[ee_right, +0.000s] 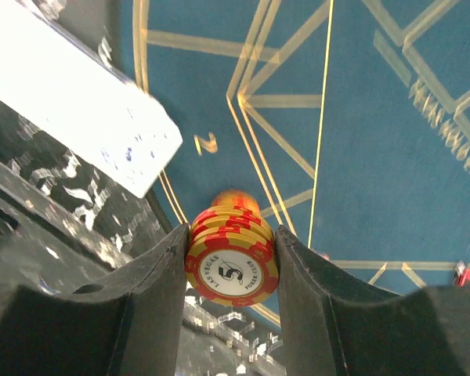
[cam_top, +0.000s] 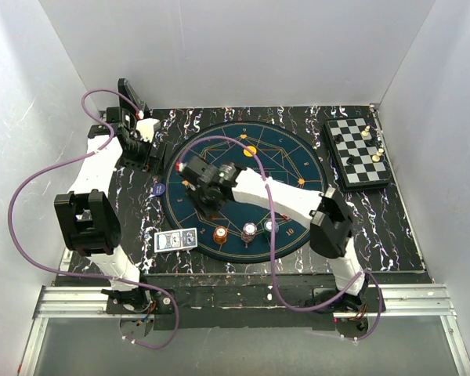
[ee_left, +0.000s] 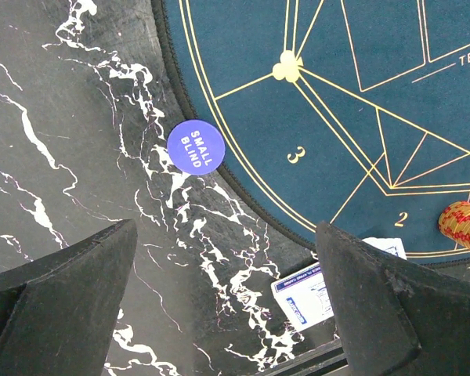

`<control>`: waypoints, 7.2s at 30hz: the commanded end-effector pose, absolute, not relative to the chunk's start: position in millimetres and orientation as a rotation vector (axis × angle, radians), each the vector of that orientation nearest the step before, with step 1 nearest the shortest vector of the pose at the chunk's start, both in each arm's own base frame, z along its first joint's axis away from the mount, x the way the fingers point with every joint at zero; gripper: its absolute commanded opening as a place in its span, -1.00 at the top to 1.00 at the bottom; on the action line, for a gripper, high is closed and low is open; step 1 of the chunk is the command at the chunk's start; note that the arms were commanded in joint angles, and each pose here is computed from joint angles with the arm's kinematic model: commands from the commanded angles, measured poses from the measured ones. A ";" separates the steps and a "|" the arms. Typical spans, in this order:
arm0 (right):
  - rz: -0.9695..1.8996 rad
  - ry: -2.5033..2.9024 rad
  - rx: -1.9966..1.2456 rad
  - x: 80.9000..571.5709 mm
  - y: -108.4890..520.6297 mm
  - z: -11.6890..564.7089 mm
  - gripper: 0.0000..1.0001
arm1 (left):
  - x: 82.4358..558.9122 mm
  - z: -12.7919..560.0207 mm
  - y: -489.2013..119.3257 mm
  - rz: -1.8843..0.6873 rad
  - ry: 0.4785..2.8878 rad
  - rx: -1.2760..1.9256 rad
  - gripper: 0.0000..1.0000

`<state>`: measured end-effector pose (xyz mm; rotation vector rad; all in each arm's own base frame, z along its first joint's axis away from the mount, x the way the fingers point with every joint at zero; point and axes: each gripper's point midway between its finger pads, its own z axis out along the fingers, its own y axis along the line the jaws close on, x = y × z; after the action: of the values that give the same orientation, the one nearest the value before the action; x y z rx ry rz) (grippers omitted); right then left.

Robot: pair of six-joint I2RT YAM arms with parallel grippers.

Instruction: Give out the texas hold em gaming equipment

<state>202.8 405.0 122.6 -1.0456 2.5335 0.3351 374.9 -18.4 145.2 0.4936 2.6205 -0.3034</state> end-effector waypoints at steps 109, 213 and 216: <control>0.426 2.559 -1.047 179.5 397.8 58.8 0.09 | 360.2 185.5 10.8 -0.476 2.526 0.258 -0.96; 0.113 2.478 -0.144 516.3 233.6 113.4 -0.68 | 369.5 171.6 -2.9 -0.636 2.530 0.322 -0.96; 0.140 2.433 -0.171 498.1 243.1 152.4 -0.71 | 367.9 177.4 -3.9 -0.632 2.518 0.325 -0.96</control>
<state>508.6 236.4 50.4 -0.1817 2.5914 0.0802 365.0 -0.4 151.8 0.2974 2.5926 -0.6298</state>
